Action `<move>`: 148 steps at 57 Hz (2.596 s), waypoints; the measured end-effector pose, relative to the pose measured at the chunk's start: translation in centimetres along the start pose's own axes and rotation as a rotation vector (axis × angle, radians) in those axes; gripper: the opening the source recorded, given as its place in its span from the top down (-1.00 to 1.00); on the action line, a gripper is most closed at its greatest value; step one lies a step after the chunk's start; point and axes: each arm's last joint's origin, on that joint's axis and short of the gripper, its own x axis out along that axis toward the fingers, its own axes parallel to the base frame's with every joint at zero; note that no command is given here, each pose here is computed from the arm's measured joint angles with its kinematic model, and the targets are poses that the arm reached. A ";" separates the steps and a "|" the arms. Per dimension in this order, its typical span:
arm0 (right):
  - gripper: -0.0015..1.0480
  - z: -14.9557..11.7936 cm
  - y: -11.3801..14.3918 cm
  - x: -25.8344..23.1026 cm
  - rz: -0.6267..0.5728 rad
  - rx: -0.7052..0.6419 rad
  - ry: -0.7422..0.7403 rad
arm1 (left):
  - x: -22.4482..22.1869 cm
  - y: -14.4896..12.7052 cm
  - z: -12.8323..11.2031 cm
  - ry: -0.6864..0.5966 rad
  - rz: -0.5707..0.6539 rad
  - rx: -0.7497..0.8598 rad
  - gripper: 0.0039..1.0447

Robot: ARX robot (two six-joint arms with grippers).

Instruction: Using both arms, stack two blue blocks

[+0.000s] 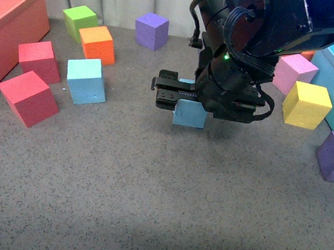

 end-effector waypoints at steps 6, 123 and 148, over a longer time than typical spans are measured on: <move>-0.82 0.1 0.0 -1.2 0.009 -0.018 -0.038 | 0.0 0.0 0.0 0.000 0.000 0.000 -0.88; 0.98 -21.1 -13.9 -26.4 -0.216 -0.082 -1.061 | 0.0 0.0 0.0 0.000 -0.001 0.000 -0.88; 0.98 -22.1 -13.7 -27.0 -0.216 -0.082 -1.067 | 0.0 0.0 0.0 0.000 -0.001 0.000 -0.88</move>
